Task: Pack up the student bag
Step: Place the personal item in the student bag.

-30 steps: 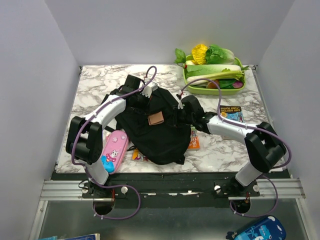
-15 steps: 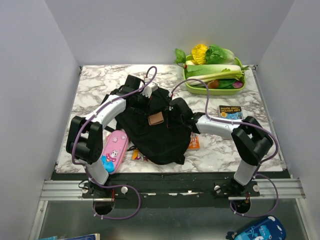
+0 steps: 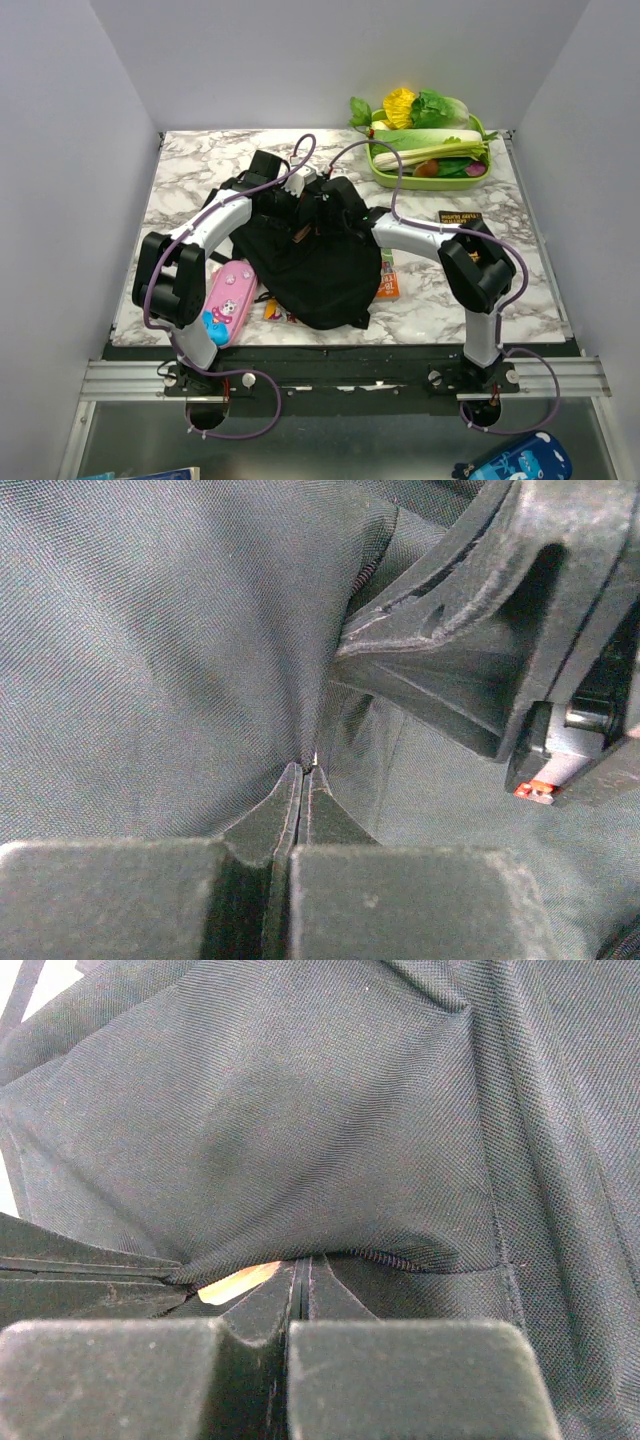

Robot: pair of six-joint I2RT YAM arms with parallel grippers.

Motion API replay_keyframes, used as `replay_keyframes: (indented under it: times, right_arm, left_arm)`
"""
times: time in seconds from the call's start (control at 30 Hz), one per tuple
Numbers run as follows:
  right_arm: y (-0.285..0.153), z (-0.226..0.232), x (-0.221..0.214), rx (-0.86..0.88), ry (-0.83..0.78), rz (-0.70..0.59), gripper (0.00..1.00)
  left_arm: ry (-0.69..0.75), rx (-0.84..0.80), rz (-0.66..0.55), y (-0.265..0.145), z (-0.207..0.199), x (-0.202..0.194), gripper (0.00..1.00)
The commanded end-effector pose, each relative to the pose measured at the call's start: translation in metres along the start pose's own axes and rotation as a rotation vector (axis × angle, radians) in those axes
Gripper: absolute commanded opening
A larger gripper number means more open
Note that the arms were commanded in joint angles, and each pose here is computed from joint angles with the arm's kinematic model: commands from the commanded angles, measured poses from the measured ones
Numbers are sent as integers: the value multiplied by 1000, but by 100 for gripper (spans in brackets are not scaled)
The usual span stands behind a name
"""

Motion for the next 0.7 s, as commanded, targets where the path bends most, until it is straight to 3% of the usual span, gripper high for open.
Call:
replay_keyframes:
  times: [0.0, 0.1, 0.17, 0.33, 0.67]
  right_arm:
    - [7, 6, -1, 21, 29, 15, 1]
    - [-6, -9, -21, -40, 20, 72, 12]
    - [-18, -13, -27, -34, 19, 64, 13]
    - [-28, -6, -28, 75, 24, -19, 1]
    - [4, 20, -17, 118, 53, -15, 1]
  left_arm:
    - [-9, -86, 34, -2, -13, -7, 0]
    - [-5, -78, 38, -2, -11, -8, 0]
    - [0, -76, 37, -1, -10, -10, 0]
    - [-12, -79, 42, 0, -8, -13, 0]
    - [2, -69, 33, -6, -9, -10, 0]
Point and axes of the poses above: each gripper's point midway between its finger pads, its own y axis out along the fingers, its own z axis along the line the jaws close on, x = y × z, the point moved 5 cm from there along -y, back along the fingers, and after that the axes turned 4 degrees about -y, right-handed, at the moved point
